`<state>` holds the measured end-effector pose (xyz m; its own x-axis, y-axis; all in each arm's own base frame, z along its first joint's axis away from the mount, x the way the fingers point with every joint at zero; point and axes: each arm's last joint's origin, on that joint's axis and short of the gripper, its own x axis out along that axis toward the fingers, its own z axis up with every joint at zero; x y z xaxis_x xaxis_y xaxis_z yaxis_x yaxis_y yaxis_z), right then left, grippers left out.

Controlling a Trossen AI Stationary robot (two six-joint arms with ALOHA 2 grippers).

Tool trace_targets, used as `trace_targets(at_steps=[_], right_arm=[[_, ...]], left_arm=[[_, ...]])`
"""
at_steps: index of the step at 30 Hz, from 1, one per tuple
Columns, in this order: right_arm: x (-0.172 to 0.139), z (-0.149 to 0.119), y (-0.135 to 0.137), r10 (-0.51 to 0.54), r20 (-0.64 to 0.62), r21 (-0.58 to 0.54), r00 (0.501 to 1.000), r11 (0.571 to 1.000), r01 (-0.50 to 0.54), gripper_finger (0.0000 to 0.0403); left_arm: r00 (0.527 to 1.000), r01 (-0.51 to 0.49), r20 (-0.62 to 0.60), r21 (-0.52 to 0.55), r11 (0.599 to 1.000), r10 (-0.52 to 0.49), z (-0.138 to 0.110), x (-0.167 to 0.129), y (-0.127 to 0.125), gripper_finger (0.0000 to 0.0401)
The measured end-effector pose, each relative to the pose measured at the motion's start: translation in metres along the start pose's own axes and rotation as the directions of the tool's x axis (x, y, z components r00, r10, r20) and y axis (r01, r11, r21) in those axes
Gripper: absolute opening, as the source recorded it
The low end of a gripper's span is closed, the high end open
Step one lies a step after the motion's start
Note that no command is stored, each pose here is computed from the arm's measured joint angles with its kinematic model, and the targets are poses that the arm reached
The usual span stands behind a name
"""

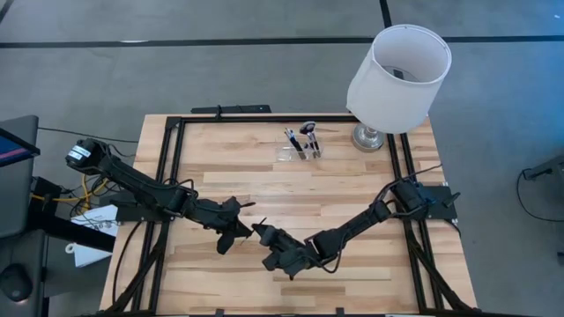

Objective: Put items in baskets/containers
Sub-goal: Put the silver liner brush into the transparent organizer

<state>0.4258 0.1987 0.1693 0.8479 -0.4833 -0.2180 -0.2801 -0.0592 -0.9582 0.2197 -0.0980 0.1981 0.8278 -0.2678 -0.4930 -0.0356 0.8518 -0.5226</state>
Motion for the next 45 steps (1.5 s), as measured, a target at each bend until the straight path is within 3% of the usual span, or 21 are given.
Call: trace_targets(at_steps=[17, 22, 25, 29, 33, 35, 40, 43, 45], right_arm=[[0.003, -0.003, 0.003, 0.02, -0.015, -0.03, 1.0, 0.999, -0.021, 0.0016], [-0.001, 0.0, 0.003, 0.012, -0.016, -0.015, 1.0, 1.0, -0.012, 0.0015], [-0.001, -0.001, 0.004, 0.011, -0.039, 0.055, 0.999, 0.998, -0.009, 0.001], [-0.005, 0.001, 0.003, 0.012, -0.059, 0.238, 0.998, 0.971, 0.002, 0.0009], [-0.007, -0.003, 0.004, 0.032, -0.083, 0.421, 0.996, 0.907, 0.006, 0.0008], [-0.013, -0.009, -0.002, 0.061, -0.083, 0.524, 0.995, 0.852, -0.008, 0.0005], [-0.037, -0.042, -0.012, 0.157, 0.001, 0.771, 0.988, 0.629, -0.101, 0.0008], [-0.052, -0.067, -0.008, 0.15, 0.061, 0.848, 0.987, 0.513, -0.13, 0.0005], [-0.062, -0.083, -0.008, 0.086, 0.112, 0.898, 0.99, 0.417, -0.138, 0.0004]], left_arm=[[1.0, -0.001, -0.001, 0.008, 1.0, 0.001, 0.0, 0.0, 0.0, 0.0015], [1.0, 0.01, 0.002, 0.016, 1.0, -0.01, 0.0, 0.0, -0.001, 0.0015], [1.0, 0.012, 0.009, 0.054, 0.998, -0.013, 0.001, 0.0, -0.001, 0.0017], [0.998, 0.038, 0.043, 0.18, 0.983, -0.046, 0.006, -0.007, -0.005, 0.003], [0.989, 0.058, 0.103, 0.371, 0.927, -0.103, 0.015, -0.023, -0.011, 0.0052], [0.981, 0.058, 0.136, 0.463, 0.884, -0.135, 0.018, -0.033, -0.015, 0.0063], [0.957, -0.012, 0.229, 0.645, 0.764, -0.178, 0.025, -0.055, -0.023, 0.0081], [0.941, -0.101, 0.304, 0.67, 0.735, -0.148, 0.03, -0.057, -0.023, 0.0081], [0.927, -0.129, 0.341, 0.677, 0.724, -0.153, 0.033, -0.052, -0.024, 0.0079]])
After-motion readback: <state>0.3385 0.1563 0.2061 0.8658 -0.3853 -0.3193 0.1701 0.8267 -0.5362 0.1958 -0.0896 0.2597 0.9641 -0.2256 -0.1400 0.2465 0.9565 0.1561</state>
